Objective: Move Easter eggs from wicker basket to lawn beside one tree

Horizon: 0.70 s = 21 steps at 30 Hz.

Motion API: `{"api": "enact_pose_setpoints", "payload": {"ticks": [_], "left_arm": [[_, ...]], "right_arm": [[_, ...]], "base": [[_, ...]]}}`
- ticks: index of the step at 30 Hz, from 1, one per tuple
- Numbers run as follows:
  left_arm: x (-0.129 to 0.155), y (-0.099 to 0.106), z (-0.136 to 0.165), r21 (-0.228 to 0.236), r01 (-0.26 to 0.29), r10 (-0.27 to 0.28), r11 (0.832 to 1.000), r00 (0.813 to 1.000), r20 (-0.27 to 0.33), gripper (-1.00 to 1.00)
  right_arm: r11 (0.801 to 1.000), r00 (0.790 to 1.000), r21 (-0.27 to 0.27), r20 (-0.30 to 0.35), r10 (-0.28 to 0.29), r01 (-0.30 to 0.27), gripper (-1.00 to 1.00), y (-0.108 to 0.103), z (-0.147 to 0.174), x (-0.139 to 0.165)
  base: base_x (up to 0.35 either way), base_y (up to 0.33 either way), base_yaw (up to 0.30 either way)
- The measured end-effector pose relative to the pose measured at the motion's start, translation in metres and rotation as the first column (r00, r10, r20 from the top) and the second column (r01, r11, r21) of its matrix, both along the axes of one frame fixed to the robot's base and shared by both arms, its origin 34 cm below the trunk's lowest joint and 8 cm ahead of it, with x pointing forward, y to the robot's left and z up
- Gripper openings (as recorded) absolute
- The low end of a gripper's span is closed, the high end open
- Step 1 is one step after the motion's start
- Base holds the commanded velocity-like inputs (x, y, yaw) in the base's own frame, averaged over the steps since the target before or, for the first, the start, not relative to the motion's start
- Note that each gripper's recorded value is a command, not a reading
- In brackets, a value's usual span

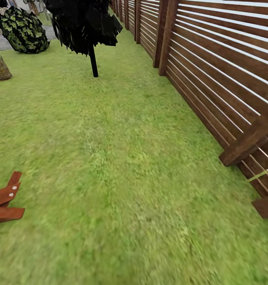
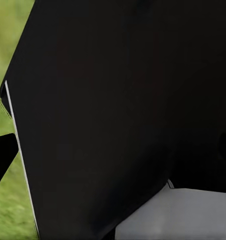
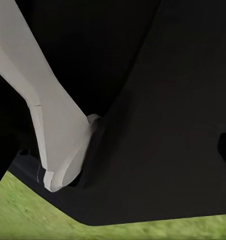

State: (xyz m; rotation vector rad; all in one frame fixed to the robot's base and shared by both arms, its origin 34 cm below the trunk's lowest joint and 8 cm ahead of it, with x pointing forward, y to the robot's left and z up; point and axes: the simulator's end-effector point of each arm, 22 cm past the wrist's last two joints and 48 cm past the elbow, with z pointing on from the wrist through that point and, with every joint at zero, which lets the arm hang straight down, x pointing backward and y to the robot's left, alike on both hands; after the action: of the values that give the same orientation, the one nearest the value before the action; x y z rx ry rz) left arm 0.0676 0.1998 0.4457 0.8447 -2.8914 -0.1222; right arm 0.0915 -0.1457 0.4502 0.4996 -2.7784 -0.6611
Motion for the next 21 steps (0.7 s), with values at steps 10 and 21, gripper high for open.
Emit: {"api": "enact_pose_setpoints", "payload": {"ticks": [10,21], "left_arm": [[-0.0001,0.0,0.0,0.0,0.0,0.0,1.0,1.0,0.0,1.0],[0.0,0.0,0.0,0.0,0.0,0.0,1.0,1.0,0.0,1.0]], "right_arm": [[1.0,1.0,0.001,-0.001,0.0,0.0,1.0,0.0002,0.0001,-0.0002],[1.0,1.0,0.001,-0.001,0.0,0.0,1.0,0.0002,0.0001,-0.0002]], "base": [[0.343,0.0,0.002],[0.343,0.0,0.0]]}}
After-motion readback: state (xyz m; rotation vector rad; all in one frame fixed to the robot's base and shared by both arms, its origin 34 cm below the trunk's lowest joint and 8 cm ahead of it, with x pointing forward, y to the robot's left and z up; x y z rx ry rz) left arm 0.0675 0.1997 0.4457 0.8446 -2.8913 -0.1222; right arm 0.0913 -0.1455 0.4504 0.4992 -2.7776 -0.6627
